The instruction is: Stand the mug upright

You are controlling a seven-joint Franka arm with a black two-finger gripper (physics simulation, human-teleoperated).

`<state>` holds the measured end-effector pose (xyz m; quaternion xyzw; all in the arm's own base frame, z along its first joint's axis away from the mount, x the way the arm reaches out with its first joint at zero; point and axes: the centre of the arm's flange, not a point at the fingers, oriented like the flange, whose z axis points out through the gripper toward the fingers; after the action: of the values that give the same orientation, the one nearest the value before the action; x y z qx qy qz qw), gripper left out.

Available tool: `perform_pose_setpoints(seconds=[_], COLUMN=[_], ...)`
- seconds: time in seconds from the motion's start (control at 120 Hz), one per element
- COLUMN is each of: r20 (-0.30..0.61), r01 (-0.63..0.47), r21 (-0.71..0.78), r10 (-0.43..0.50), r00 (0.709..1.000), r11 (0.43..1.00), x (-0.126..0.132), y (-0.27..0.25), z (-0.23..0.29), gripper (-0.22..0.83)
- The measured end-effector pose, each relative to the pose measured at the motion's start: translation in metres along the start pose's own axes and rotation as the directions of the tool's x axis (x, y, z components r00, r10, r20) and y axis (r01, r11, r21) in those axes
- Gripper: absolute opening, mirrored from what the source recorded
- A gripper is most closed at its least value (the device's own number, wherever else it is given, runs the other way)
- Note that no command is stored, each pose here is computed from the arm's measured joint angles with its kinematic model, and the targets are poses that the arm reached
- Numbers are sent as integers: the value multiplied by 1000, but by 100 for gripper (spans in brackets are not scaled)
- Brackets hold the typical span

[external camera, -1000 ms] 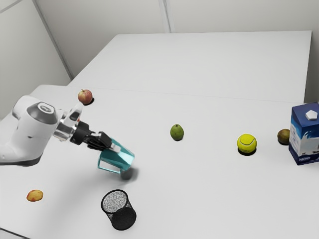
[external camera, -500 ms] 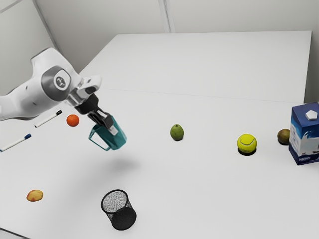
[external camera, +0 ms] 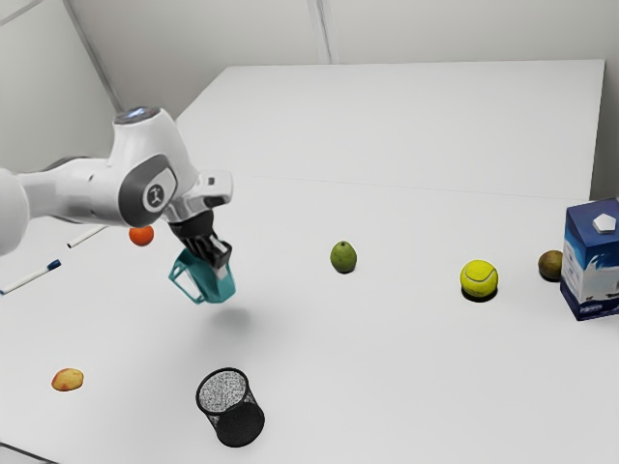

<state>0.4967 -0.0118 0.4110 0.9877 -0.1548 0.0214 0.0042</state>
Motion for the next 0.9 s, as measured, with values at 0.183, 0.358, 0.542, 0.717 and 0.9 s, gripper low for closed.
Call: perform_pose_setpoints(seconds=[0.183, 0.358, 0.542, 0.717, 0.9], r20=[-34, -53, -54, -59, -73], r01=[44, 98, 143, 181, 195], r21=[52, 67, 66, 63, 78], r10=[-42, -94, -140, -178, -190], r00=[999, 994, 989, 982, 979], r11=[998, 993, 987, 981, 978], x=[-1, -11, -19, -20, -18], y=[5, 8, 14, 16, 16], z=[14, 29, 42, 49, 55], gripper=[-13, -13, -13, -13, -13])
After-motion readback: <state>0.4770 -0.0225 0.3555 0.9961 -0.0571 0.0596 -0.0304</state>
